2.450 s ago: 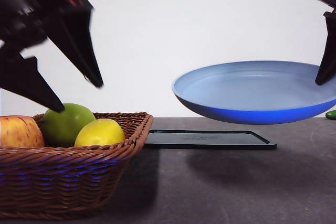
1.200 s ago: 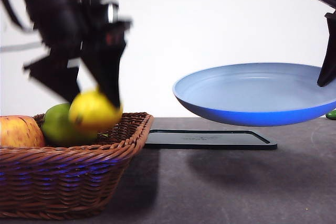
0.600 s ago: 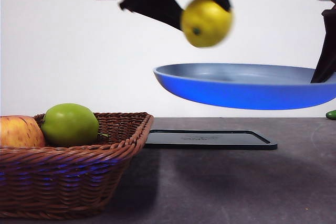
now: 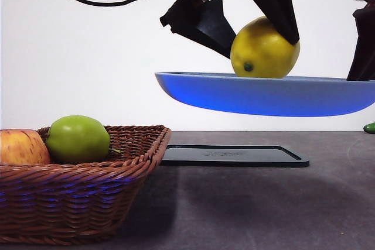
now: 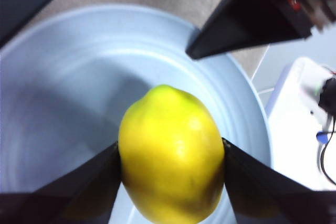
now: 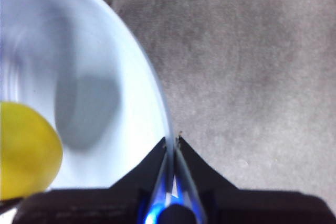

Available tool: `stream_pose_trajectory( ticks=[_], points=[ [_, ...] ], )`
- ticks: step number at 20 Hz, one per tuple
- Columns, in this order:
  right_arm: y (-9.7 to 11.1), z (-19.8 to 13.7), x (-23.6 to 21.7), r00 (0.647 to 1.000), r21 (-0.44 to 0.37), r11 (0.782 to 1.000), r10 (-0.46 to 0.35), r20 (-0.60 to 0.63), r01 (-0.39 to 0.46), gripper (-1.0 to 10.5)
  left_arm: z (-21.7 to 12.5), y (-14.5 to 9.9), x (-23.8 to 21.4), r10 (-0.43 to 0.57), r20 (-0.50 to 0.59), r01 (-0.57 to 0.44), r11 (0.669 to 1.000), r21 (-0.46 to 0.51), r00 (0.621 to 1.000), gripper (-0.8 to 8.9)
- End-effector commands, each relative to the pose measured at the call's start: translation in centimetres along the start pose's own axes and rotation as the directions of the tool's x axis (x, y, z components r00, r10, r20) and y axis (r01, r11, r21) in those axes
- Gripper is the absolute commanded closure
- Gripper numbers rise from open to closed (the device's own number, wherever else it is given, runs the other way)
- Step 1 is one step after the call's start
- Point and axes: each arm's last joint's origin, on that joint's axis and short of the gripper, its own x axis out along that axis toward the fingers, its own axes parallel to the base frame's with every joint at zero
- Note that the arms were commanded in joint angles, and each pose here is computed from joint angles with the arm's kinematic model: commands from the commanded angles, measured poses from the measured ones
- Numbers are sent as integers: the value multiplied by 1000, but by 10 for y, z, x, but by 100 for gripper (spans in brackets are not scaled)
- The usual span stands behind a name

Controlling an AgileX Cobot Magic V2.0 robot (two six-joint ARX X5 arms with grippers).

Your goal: Take the lemon from the basket,put the lemon in the plate,hand out the plate

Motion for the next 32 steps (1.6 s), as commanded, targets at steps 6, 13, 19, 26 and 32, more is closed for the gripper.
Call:
stream_pose_trajectory(
  ticks=[6,13,19,26,32],
  points=[
    [4,1,0,996,25,996,85,-27,-84,944,0,-4,4,-5,-25,5,1000,26,1000,498],
    [4,1,0,997,34,996,77,-24,-76,944,-1,-4,3,-3,-36,3,1000,23,999,446],
    [2,7,-3,998,49,998,-53,36,51,944,14,-4,-37,13,35,-14,1000,7,999,451],
    [-1,61,0,992,61,993,-109,68,105,944,10,-11,-113,72,31,-73,997,13,997,451],
    [-23,145,39,991,96,987,-132,29,129,944,-10,-21,-166,62,95,-64,998,18,994,451]
  ],
)
